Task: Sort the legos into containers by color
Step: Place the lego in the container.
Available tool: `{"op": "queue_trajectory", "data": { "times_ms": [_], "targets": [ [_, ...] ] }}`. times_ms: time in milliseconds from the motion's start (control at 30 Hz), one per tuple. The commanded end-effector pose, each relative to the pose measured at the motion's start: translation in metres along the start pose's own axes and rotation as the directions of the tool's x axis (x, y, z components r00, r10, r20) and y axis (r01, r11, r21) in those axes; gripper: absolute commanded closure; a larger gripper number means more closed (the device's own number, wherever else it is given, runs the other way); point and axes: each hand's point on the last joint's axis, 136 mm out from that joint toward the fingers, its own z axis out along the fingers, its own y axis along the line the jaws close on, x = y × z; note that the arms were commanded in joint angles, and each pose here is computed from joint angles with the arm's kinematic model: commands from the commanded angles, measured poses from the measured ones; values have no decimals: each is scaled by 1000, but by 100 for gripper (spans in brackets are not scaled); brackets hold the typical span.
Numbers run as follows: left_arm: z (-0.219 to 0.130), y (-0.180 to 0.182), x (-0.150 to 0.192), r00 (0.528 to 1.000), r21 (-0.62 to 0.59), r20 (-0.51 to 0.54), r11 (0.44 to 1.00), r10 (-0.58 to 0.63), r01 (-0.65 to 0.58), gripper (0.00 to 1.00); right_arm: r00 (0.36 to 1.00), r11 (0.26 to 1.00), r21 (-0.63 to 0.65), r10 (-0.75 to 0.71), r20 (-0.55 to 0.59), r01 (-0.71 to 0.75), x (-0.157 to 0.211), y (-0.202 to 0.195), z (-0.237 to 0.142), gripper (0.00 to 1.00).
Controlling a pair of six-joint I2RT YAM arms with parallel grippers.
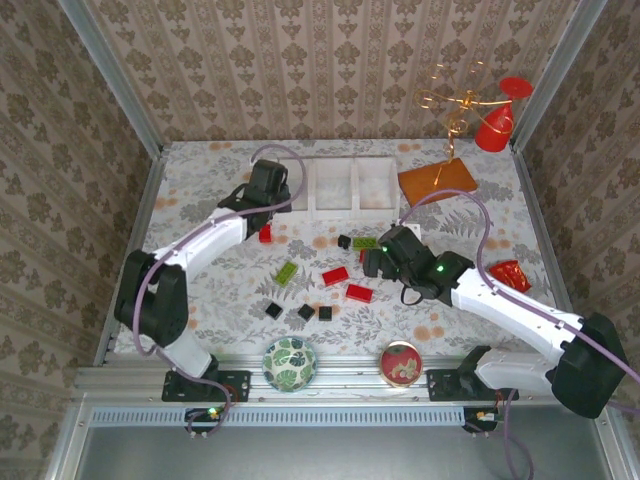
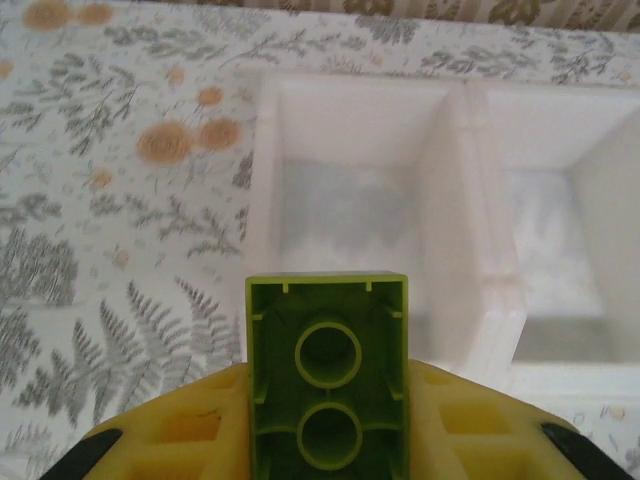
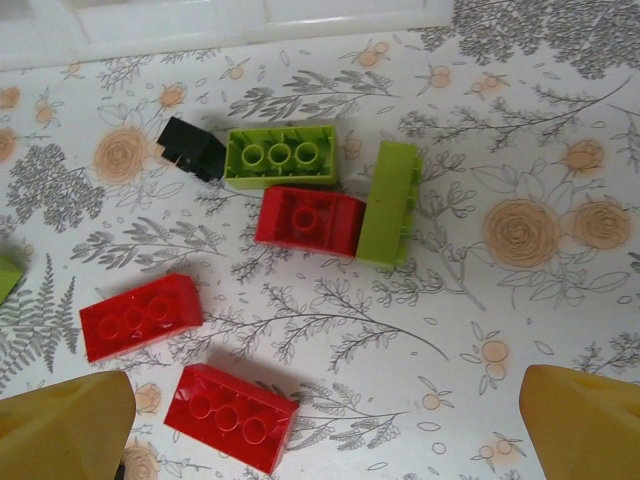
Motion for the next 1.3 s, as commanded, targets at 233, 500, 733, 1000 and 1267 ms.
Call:
{"op": "queue_trajectory", "data": {
  "times_ms": [233, 500, 733, 1000, 1267],
  "targets": [
    [56, -16, -15, 994, 31, -71, 997, 79, -77, 81, 998, 997, -66, -36, -60, 32, 17, 29, 2, 0],
    [84, -10, -3, 990, -4, -117, 997, 75, -76, 79, 983, 987, -138, -105, -149, 84, 42, 52, 1, 4],
    [96, -5, 8, 988, -25, -143, 998, 62, -66, 75, 960, 974, -176, -181, -213, 145, 64, 68, -1, 11],
    [104, -5, 12, 987, -35, -152, 997, 57, -63, 61, 943, 961, -216, -225, -246, 173, 75, 87, 4, 18],
    [99, -6, 6, 989, -30, -139, 998, 49, -54, 50, 912, 945, -241, -288, -292, 221, 94, 106, 11, 21]
  ]
}}
